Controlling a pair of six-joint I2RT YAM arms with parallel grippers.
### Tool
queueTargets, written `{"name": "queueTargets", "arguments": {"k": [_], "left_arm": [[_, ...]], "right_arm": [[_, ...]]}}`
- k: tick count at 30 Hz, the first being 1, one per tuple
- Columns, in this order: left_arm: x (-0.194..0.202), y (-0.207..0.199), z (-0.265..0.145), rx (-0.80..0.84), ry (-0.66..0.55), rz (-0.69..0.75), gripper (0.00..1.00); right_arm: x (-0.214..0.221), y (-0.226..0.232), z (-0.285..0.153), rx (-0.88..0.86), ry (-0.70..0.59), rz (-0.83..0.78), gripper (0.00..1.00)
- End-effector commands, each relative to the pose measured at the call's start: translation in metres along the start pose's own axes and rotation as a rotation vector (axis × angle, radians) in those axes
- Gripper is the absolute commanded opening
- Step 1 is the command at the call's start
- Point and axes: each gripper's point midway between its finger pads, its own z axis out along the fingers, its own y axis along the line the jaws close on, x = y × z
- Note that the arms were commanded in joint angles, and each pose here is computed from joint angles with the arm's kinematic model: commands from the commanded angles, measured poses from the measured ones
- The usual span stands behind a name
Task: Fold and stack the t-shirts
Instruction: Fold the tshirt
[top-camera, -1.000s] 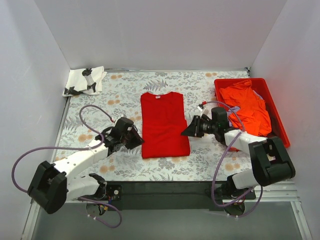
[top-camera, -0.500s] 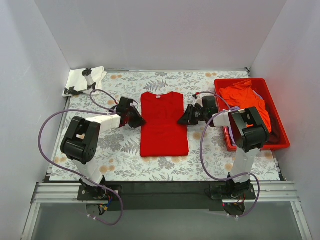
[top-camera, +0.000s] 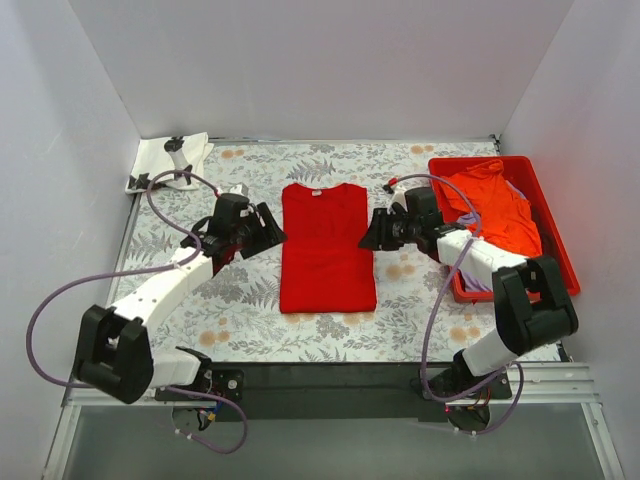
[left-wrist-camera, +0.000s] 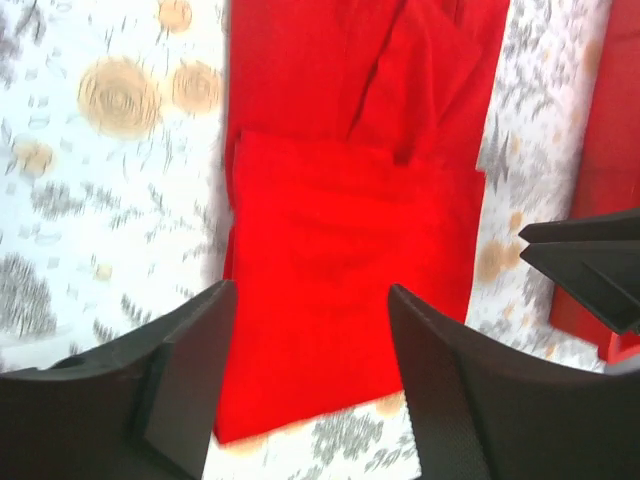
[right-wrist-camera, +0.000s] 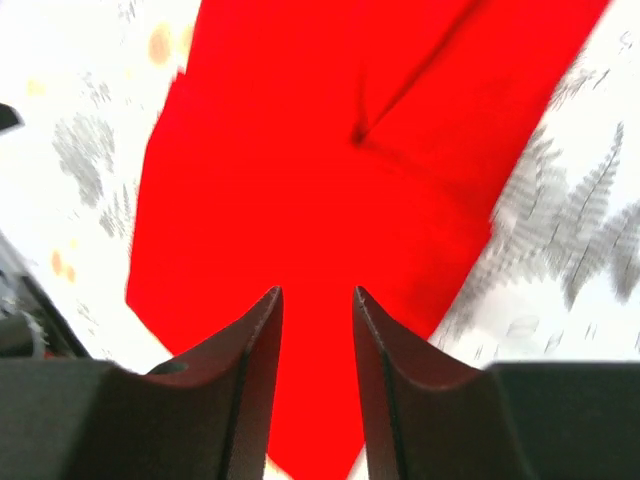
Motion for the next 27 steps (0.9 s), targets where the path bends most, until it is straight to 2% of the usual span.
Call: {"name": "queueTargets", "arguments": {"k": [1,6,10,13,17,27], "left_arm": [[0.044,0.038,-0.028,-0.156,0.076,0.088,0.62],[0.091,0.062,-0.046,-0.258,0.128,0.119,0.72],[0.121,0.07,-0.05,-0.279,0.189,0.111,0.74],[0.128,0.073,-0.05,-0.291,0.198,0.118,0.73],[0.13,0.07,-0.046,-0.295,0.204,0.123,0.65],[0.135,0.065,-0.044,-0.297,0.218,0.134,0.65]], "right_arm": [[0.055,-0.017,-0.021,0.215,0.136,-0.065,0.44],[0.113,-0.02,-0.05,0.396,0.238,-0.074,0.52],[0.139,-0.017,-0.06,0.442,0.278,-0.057,0.53],[0.143,-0.011,-0.06,0.43,0.273,-0.048,0.53],[0.139,-0.009,-0.056,0.451,0.257,-0.058,0.52],[0.155,-0.012,-0.044,0.49,0.304,-0.07,0.51]]}}
